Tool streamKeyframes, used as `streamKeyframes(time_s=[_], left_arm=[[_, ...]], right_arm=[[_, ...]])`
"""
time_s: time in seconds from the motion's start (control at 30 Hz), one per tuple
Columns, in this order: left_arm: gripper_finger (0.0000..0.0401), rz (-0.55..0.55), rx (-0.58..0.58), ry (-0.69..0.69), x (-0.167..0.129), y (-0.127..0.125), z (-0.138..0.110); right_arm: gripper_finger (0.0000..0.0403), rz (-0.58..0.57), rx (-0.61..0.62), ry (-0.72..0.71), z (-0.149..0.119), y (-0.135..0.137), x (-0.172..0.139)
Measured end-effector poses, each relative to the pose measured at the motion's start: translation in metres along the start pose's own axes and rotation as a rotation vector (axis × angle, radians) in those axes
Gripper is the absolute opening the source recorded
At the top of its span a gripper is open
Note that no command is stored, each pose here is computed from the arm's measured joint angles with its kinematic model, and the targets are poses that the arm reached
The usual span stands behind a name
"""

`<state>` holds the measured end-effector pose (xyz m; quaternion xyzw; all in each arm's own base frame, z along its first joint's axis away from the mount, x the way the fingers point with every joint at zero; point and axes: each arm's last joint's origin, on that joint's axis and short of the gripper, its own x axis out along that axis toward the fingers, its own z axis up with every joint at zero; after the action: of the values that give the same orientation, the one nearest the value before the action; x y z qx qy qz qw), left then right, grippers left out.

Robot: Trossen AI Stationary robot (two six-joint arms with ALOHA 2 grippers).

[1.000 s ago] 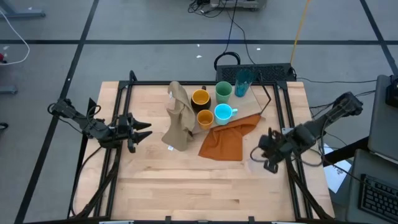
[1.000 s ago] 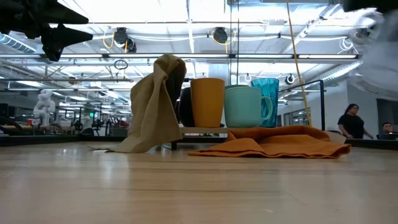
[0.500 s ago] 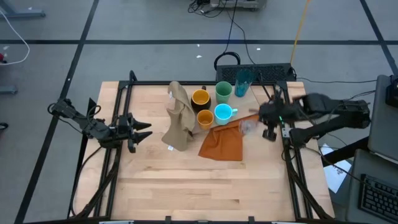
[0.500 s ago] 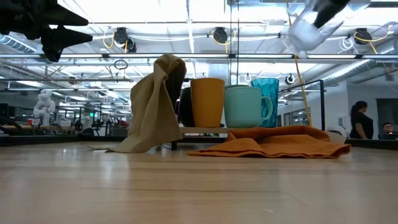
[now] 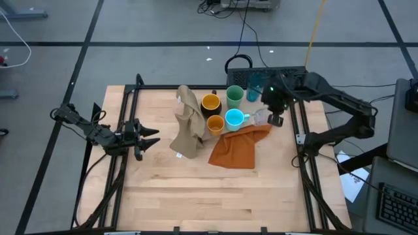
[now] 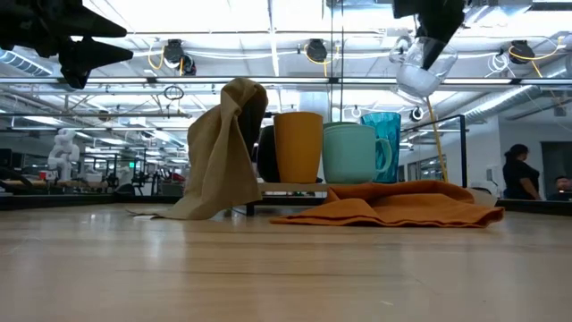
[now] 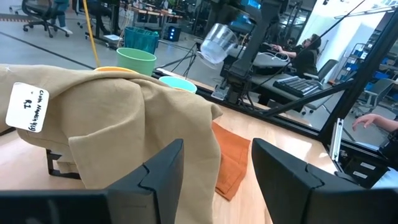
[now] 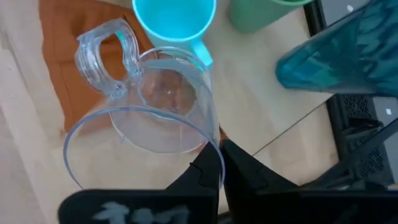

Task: Stack small to large cups/mugs on shelf
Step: Put the transparent mug on the shelf

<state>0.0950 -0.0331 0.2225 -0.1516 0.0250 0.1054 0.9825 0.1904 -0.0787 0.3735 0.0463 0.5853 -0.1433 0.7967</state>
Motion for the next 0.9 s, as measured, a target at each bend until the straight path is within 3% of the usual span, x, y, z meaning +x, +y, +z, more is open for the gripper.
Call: streamKeyframes(time_s=[0.23,0.47,0.9], left_arm=[[0.0191,-0.001,0.001,0.001,0.0,0.0,0.0],[0.0191,-0.001,0.001,0.002,0.0,0.0,0.0],[0.0191,-0.003,0.006,0.011,0.0,0.0,-0.001]], right_arm=[[0.0,0.007,-0.003,0.128,0.012,-0.029,0.002],[0.0,0.028,-0.001,0.22,0.023,-0.053,0.024],[0.0,0.054,0.036,0.294,0.03,-0.081,0.058]])
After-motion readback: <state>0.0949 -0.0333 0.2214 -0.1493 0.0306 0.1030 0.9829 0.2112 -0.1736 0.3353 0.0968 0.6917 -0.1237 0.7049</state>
